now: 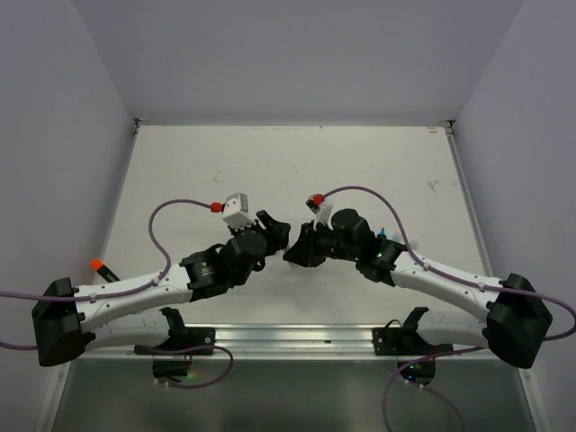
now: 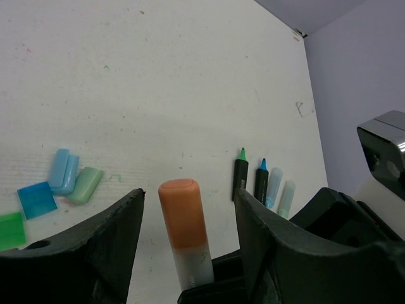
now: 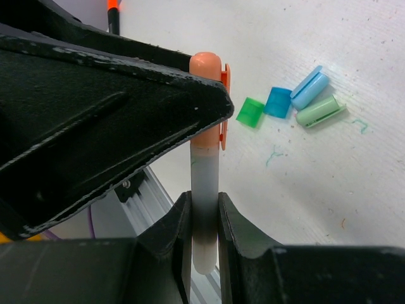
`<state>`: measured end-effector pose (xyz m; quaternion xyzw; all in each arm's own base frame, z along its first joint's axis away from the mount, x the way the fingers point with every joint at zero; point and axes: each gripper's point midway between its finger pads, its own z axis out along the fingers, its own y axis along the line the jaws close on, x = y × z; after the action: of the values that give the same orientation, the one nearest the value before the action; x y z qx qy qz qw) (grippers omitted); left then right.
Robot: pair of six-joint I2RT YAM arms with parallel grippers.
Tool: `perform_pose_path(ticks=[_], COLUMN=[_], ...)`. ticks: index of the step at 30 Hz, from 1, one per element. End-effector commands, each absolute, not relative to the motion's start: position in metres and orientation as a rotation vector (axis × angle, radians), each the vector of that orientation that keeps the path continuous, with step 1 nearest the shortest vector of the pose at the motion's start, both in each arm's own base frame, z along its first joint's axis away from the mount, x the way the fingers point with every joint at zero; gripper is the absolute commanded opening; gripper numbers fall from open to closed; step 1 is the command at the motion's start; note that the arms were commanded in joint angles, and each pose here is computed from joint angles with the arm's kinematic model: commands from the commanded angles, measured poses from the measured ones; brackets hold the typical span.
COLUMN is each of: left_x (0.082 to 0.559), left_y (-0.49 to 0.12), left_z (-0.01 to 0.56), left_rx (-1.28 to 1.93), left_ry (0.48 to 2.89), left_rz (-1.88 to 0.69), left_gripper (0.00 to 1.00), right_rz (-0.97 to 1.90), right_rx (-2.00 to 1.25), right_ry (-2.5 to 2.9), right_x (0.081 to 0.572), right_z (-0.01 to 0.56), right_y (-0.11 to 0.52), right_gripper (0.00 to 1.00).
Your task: Open the pen caps
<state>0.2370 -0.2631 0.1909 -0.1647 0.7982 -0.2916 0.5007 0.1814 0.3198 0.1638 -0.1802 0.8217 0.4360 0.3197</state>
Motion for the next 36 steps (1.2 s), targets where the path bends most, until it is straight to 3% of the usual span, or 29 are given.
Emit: perform_pose_path(ticks=[1,10,24,31,36], left_x=[0.245,0.249,0.248,0.249,0.248], left_y=[-0.267,-0.269,-0.271,-0.277,-0.274], left_z=[0.211,0.215,0.202,0.204,0.202], left_rx=[-0.429,-0.450,-0.451,-0.437,-0.436], left_ry=[1.872,1.854,1.892,1.883,1.892], left_rz=[-0.749,-0.780,-0.781,-0.828,-0.831], left_gripper=[0.61,0.59,0.66,0.48,0.45], right_rz=[1.198,1.197,1.211,1.217,1.196], right_rx=[-0.498,-0.493,-0.491,-0.487,-0.486], right_ry=[2.096,2.101,2.070,2.079,2.065], right_x=[0.186,0.186,0.184,0.185,0.190], right_z=[0.182,0.179,0.192,0.187,0.193], right_y=[0.333,0.334,0.331,0.334,0.335], right_gripper=[0.00,0.00,0.00,0.00,0.00])
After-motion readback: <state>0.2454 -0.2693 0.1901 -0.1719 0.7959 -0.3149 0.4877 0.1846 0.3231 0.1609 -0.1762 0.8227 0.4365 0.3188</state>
